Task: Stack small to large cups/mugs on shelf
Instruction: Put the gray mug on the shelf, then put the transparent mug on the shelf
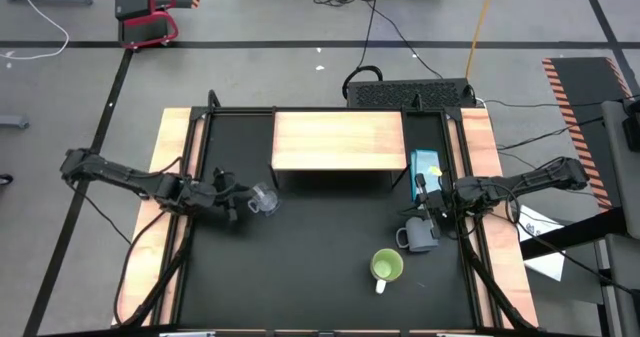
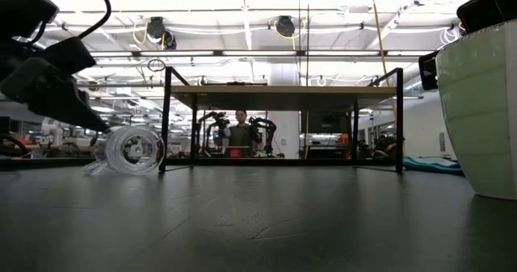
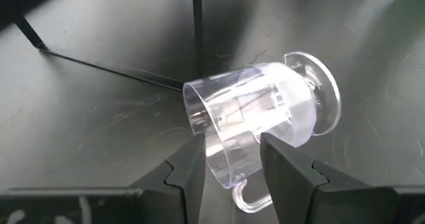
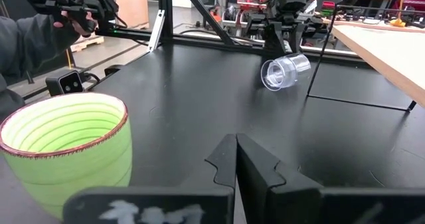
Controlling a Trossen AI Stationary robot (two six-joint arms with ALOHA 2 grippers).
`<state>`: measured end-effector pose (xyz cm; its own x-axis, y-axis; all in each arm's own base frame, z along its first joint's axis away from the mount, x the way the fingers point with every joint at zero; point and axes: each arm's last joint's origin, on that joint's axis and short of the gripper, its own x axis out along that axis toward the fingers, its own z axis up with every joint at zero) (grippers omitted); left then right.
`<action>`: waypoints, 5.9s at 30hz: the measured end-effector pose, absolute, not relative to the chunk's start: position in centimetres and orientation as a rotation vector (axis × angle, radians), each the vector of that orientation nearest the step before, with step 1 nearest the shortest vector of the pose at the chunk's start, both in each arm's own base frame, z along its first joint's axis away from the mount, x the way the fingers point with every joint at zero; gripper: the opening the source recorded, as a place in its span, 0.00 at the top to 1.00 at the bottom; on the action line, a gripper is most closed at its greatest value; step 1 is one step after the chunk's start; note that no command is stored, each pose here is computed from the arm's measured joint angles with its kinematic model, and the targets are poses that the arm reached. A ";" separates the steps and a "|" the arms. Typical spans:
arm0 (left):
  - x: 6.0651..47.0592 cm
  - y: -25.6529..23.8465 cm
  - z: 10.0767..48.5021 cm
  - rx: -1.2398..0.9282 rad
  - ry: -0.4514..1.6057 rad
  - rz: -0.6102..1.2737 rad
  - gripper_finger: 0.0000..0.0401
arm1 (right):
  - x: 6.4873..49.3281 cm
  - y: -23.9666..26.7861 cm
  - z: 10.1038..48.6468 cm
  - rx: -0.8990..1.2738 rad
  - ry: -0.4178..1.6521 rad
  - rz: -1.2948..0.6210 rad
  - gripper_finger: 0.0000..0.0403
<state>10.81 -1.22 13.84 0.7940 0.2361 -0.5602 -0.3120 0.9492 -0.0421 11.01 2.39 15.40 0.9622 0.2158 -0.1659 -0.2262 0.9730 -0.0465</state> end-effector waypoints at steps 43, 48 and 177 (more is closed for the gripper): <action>14.6 -1.3 13.1 -0.303 0.578 0.110 0.64 | 11.0 2.4 15.4 -0.081 0.161 0.225 1.00; 15.1 -1.4 12.8 -0.305 0.575 0.124 0.64 | 11.0 2.4 15.3 -0.082 0.166 0.225 1.00; 26.9 7.1 40.3 -0.042 0.927 0.259 1.00 | 11.1 2.4 15.7 -0.084 0.123 0.225 1.00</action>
<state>26.93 7.10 40.26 0.5716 0.2027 -0.7951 -0.2387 0.9682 0.0752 11.06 2.40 15.74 0.9673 0.2169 -0.1312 -0.2271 0.9714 -0.0688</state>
